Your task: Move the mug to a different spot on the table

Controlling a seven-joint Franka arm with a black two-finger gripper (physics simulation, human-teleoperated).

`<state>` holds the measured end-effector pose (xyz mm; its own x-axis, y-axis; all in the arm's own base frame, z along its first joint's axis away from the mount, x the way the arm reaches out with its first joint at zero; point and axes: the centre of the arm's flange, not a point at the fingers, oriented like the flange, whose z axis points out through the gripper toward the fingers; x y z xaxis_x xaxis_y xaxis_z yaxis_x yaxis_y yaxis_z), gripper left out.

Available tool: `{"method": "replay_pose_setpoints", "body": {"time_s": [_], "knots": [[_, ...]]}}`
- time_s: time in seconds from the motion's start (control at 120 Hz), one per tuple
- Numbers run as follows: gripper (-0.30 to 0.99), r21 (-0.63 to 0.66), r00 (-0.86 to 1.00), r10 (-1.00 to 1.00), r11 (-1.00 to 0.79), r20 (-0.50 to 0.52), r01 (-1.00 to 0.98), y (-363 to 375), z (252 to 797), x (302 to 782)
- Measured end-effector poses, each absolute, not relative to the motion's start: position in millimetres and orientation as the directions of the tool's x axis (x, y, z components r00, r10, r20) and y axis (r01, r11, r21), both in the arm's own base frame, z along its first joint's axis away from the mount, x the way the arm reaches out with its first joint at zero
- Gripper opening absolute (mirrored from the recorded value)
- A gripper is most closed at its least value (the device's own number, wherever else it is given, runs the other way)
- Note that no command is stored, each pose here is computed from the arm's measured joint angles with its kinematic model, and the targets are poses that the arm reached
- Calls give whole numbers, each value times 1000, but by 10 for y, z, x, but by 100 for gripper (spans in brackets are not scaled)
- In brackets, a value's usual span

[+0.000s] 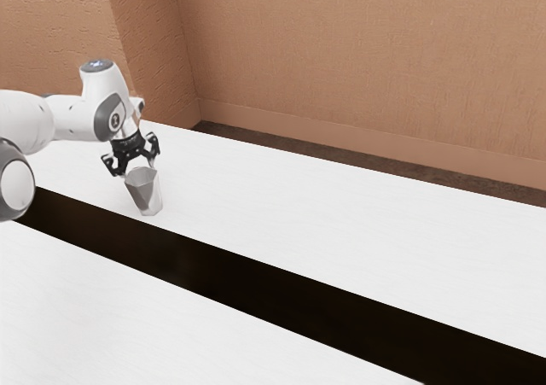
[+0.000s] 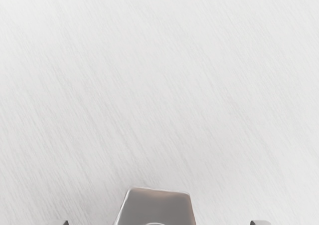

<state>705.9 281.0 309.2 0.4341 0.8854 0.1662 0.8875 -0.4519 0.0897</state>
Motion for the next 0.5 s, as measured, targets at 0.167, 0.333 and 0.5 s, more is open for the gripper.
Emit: {"method": "replay_pose_setpoints", "body": {"time_s": [0.167, 0.333, 0.5], "knots": [[36, 89, 434, 885, -452, 167, 888, 2813, 3085, 7061], [30, 85, 435, 885, -452, 167, 888, 2811, 3070, 7055], [24, 75, 434, 886, -450, 162, 890, 2805, 3057, 7015]]}}
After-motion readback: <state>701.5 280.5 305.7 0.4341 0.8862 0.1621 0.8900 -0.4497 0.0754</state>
